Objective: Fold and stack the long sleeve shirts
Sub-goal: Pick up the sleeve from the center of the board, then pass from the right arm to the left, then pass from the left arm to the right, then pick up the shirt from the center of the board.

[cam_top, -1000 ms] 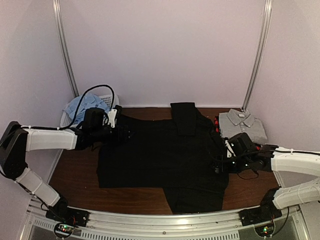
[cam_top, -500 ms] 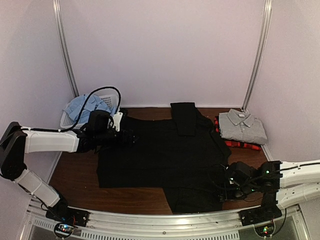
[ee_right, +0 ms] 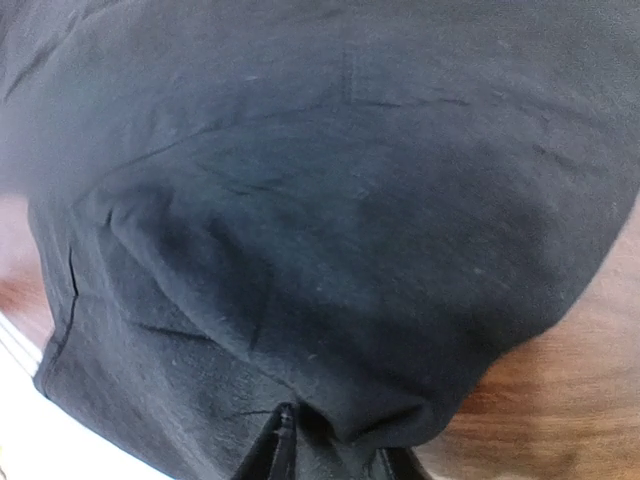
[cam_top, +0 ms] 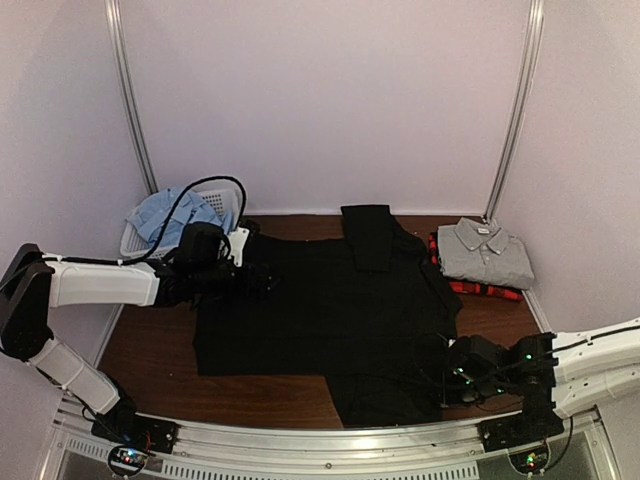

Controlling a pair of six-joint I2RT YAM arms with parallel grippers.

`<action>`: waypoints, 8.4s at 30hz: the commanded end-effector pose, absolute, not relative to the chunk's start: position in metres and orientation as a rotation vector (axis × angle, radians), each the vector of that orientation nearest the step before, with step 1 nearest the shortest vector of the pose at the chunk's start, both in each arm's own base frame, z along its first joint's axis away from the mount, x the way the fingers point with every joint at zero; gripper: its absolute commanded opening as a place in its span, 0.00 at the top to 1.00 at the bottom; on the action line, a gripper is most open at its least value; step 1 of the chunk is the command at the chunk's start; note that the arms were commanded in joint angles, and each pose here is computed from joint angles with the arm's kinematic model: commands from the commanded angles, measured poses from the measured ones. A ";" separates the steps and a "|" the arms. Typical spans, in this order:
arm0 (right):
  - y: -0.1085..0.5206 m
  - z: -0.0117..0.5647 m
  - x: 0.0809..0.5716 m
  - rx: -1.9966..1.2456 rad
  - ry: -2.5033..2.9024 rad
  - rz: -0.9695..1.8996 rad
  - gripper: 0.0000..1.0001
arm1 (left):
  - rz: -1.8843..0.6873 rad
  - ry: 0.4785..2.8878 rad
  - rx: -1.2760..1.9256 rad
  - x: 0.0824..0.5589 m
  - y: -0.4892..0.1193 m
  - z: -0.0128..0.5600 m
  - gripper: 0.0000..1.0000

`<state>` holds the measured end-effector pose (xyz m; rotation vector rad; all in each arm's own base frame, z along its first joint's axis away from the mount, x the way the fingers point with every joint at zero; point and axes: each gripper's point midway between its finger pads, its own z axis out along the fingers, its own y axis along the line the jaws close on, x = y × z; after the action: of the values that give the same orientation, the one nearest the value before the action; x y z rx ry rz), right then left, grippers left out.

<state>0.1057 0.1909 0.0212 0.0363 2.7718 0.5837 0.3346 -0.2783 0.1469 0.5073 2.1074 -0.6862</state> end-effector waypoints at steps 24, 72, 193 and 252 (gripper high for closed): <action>0.251 0.198 0.232 0.163 2.228 0.940 1.00 | -1.273 1.739 1.293 0.107 -0.416 0.122 0.12; 0.214 0.185 0.222 -0.021 2.323 0.765 0.28 | -1.799 1.799 1.003 0.153 -0.476 0.273 1.00; 0.088 0.342 0.366 0.029 2.122 -0.378 1.00 | -0.244 2.180 1.230 0.227 -0.318 0.061 0.28; 0.063 0.335 0.373 0.055 2.159 -0.427 1.00 | 0.455 2.357 1.262 0.238 -0.235 0.047 0.68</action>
<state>0.3745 0.0720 0.3210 0.0215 2.1907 -0.4113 0.2373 -0.2374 0.0481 1.2498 2.3500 0.4210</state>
